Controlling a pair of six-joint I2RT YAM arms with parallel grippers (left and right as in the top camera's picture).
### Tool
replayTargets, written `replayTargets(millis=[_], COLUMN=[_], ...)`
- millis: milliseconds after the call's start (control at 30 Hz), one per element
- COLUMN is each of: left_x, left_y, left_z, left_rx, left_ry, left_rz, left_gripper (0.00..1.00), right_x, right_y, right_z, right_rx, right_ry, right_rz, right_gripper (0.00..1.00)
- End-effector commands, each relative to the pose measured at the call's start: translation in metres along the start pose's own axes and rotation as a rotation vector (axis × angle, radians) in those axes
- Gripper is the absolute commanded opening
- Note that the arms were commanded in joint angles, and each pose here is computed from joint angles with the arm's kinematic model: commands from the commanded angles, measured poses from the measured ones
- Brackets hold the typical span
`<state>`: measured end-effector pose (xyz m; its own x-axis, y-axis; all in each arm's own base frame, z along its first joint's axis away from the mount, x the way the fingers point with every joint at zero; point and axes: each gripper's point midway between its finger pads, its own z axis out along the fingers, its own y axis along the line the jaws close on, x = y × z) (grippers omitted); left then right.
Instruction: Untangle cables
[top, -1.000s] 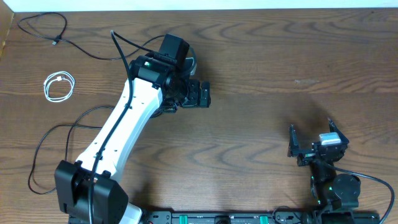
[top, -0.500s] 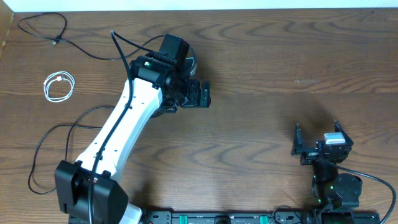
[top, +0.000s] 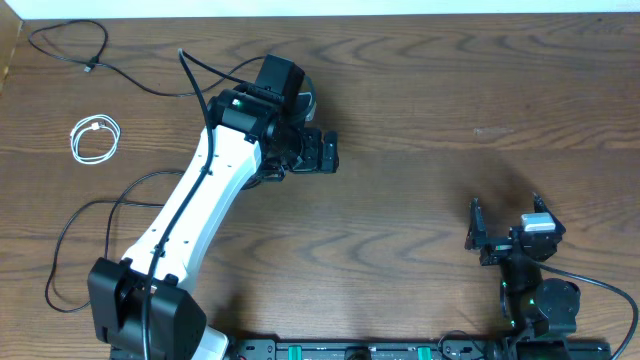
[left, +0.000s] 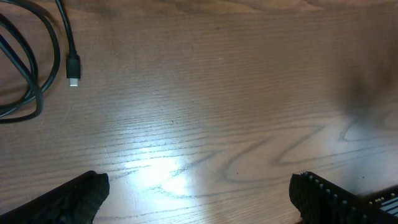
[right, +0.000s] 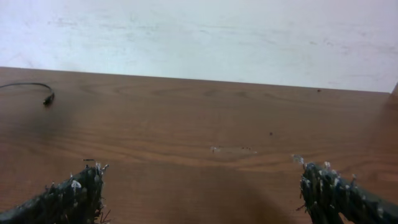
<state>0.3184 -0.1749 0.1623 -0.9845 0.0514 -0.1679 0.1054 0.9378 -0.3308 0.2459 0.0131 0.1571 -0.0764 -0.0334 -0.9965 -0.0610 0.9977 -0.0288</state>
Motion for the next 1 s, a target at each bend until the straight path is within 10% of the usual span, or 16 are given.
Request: replayTargets(millis=[0, 967], left_x=[-0.0001, 0.0000], left_y=[0.0022, 0.0023], left_z=[0.0003, 0.0004], left_rx=[-0.011, -0.011], left_ry=[0.000, 0.000], left_rz=[0.006, 0.006], left_gripper=[0.98, 0.98], right_x=[0.0017, 0.0020], right_y=[0.0004, -0.0007], right_z=[0.0000, 0.0000], right_rx=[0.001, 0.004], right_ry=[0.001, 0.002], right_rz=[-0.009, -0.008], right_gripper=[0.99, 0.99])
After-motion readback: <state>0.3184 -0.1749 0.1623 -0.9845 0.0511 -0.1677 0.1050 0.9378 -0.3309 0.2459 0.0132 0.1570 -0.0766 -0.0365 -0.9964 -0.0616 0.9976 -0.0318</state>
